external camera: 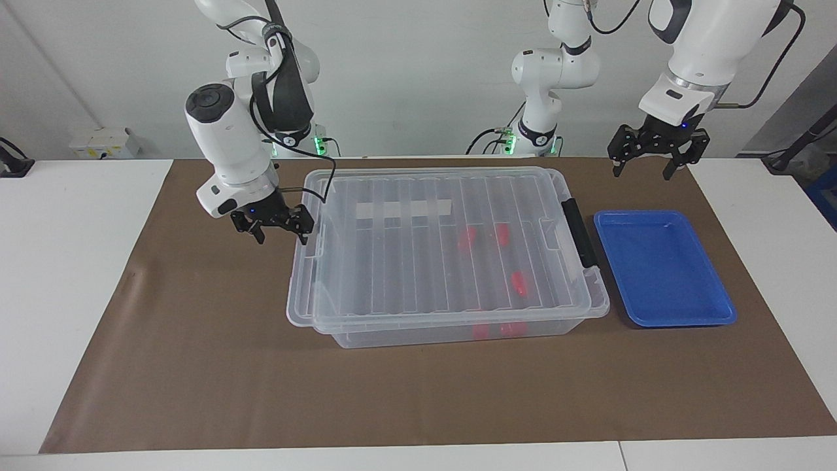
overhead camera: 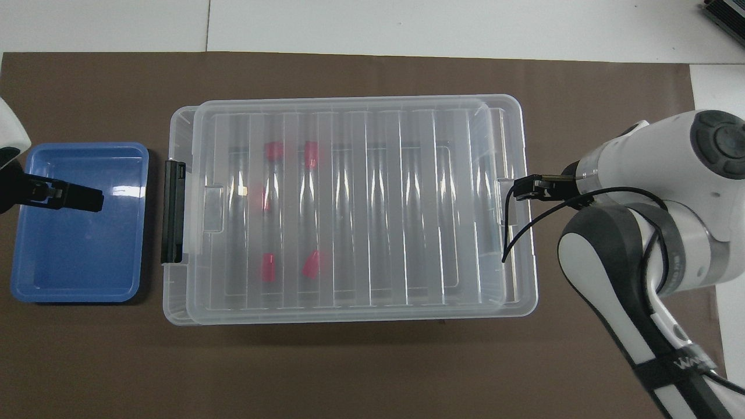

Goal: Place red block in blue tray from box
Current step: 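Slide the clear lid away from the tray with the right gripper, then reach the left gripper into the open box toward a red block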

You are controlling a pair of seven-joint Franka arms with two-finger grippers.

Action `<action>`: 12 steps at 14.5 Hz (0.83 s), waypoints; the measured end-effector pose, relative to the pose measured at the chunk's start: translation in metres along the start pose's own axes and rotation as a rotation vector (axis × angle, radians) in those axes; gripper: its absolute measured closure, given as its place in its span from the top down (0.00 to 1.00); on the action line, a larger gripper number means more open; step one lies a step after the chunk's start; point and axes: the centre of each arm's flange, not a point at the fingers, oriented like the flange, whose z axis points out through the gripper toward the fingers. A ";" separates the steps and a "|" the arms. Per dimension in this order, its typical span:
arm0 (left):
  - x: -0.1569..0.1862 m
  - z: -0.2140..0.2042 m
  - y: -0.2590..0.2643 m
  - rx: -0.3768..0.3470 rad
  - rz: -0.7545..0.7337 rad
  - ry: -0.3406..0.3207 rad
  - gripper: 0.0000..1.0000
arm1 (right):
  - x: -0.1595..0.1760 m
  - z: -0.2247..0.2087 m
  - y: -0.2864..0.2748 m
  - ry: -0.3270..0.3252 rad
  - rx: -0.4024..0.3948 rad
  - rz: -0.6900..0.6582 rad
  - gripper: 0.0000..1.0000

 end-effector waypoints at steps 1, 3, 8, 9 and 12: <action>0.000 0.000 0.000 0.000 0.000 0.000 1.00 | 0.002 -0.001 0.012 -0.004 -0.002 0.004 1.00; 0.000 0.000 0.000 0.000 0.000 0.000 1.00 | 0.006 -0.001 0.035 -0.012 -0.004 -0.003 1.00; 0.000 0.000 0.004 0.000 -0.118 -0.001 1.00 | 0.011 -0.002 0.096 -0.034 -0.007 0.024 1.00; 0.001 0.000 0.011 0.000 -0.181 0.003 1.00 | 0.011 -0.003 0.106 -0.038 -0.007 0.035 1.00; 0.007 -0.001 0.047 -0.006 -0.279 0.029 1.00 | 0.012 -0.005 0.131 -0.036 -0.007 0.060 1.00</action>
